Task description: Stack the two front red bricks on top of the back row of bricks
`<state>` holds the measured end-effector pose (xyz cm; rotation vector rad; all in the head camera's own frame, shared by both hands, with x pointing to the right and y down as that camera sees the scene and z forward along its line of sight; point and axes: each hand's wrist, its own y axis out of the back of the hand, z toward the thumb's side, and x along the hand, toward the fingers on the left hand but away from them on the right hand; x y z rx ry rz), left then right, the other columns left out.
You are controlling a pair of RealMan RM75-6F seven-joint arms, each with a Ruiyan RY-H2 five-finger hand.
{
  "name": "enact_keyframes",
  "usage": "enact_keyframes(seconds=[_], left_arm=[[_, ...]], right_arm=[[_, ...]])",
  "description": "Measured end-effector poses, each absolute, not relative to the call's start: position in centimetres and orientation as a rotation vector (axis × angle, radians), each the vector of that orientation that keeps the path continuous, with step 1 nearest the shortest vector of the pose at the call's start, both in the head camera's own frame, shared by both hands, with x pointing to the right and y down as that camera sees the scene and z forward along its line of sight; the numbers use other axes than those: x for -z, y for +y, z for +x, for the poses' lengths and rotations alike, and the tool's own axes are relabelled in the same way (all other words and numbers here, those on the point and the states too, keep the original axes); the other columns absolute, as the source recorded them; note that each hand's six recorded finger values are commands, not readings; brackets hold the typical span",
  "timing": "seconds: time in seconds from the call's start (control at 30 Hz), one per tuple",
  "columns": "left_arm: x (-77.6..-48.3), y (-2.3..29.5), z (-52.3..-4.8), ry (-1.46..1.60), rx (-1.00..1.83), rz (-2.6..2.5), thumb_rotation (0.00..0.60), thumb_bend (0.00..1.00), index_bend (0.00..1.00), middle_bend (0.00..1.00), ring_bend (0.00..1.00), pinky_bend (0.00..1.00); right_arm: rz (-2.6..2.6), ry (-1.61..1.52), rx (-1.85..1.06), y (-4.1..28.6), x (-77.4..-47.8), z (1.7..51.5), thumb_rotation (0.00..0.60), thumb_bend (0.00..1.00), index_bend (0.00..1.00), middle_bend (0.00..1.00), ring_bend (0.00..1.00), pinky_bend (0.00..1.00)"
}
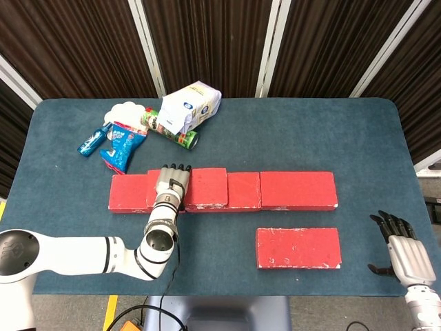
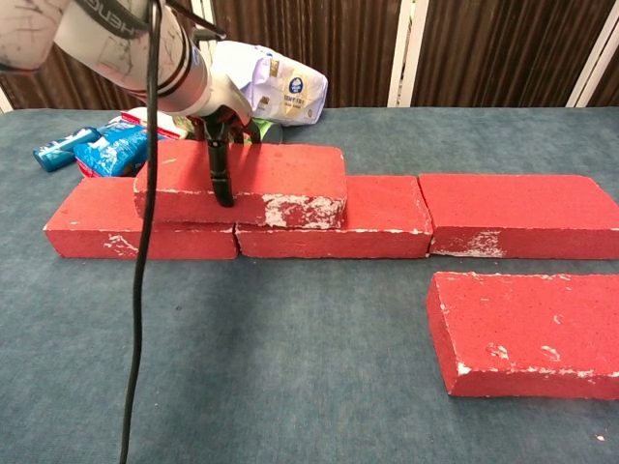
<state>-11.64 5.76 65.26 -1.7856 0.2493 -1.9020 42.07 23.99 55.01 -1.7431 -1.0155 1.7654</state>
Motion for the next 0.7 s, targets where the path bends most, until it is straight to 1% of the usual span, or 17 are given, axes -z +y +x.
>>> enact_keyframes(seconds=[0.7], left_arm=[[-65.88, 5.97, -12.22, 0.238, 1.898, -1.783, 0.6, 0.25, 0.0, 0.0, 0.0, 0.09]], right_arm=[[-1.752, -1.005, -1.766, 24.02, -55.22, 41.91, 0.6, 0.0, 0.23, 0.14, 0.07, 0.0]])
